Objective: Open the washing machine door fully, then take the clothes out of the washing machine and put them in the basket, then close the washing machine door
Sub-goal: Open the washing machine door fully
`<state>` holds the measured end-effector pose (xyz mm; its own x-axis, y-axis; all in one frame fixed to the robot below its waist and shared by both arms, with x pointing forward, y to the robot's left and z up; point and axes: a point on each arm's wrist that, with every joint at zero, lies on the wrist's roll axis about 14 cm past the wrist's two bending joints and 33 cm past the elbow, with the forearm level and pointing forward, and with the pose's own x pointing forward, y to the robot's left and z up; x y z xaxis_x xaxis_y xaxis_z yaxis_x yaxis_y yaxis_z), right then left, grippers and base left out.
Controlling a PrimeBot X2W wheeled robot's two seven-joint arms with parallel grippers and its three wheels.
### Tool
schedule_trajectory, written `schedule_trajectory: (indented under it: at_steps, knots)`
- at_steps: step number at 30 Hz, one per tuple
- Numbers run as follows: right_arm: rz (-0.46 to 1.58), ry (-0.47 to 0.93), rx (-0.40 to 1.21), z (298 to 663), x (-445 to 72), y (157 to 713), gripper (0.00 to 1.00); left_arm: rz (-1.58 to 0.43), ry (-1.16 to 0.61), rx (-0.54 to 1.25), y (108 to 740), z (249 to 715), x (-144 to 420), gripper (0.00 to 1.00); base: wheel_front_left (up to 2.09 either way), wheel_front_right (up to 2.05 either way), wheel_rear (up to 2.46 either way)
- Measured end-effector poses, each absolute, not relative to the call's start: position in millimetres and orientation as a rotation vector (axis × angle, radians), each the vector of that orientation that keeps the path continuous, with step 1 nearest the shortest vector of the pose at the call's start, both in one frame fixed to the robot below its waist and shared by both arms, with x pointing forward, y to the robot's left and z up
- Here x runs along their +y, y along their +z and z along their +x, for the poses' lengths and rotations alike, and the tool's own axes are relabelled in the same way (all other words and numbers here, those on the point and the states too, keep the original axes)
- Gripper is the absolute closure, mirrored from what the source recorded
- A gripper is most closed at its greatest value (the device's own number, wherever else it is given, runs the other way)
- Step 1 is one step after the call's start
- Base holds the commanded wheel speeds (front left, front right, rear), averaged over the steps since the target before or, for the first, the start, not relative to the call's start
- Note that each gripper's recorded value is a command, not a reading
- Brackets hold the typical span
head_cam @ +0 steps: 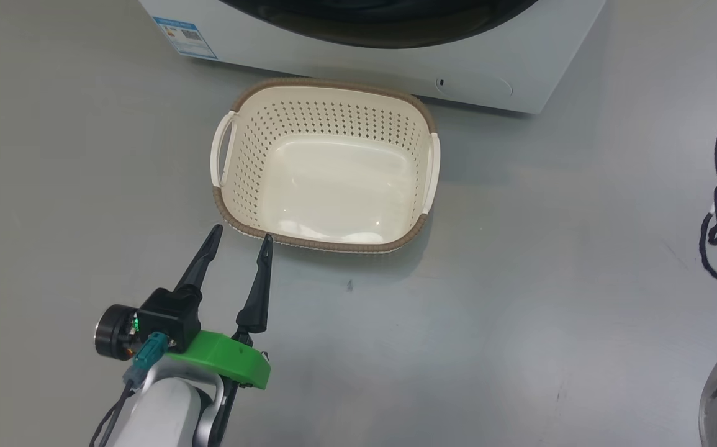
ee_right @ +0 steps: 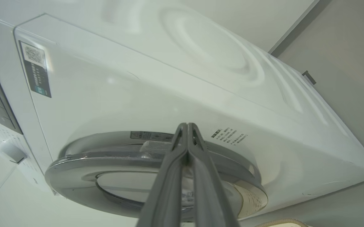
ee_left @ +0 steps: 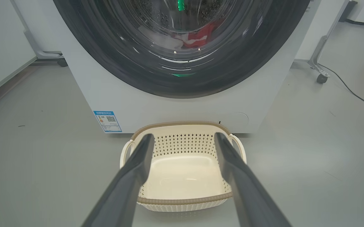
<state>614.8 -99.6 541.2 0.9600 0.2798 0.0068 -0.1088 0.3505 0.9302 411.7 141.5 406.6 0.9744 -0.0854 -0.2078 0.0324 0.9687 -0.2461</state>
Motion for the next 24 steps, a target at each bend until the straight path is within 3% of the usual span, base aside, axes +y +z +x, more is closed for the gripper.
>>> schedule_trajectory:
  at_steps: [6, 24]
  knots:
    - [1.179, 0.345, 0.2, 639.4, -71.3, 551.0, 1.0, -0.246, -0.048, 0.244, 396.1, 414.8, 145.1, 0.0, 0.0, 0.0, 0.0]
    - [1.234, 0.432, 0.349, 674.2, -27.0, 531.3, 1.0, -0.25, -0.032, 0.271, 382.8, 425.7, 151.1, 0.0, 0.0, 0.0, 0.0]
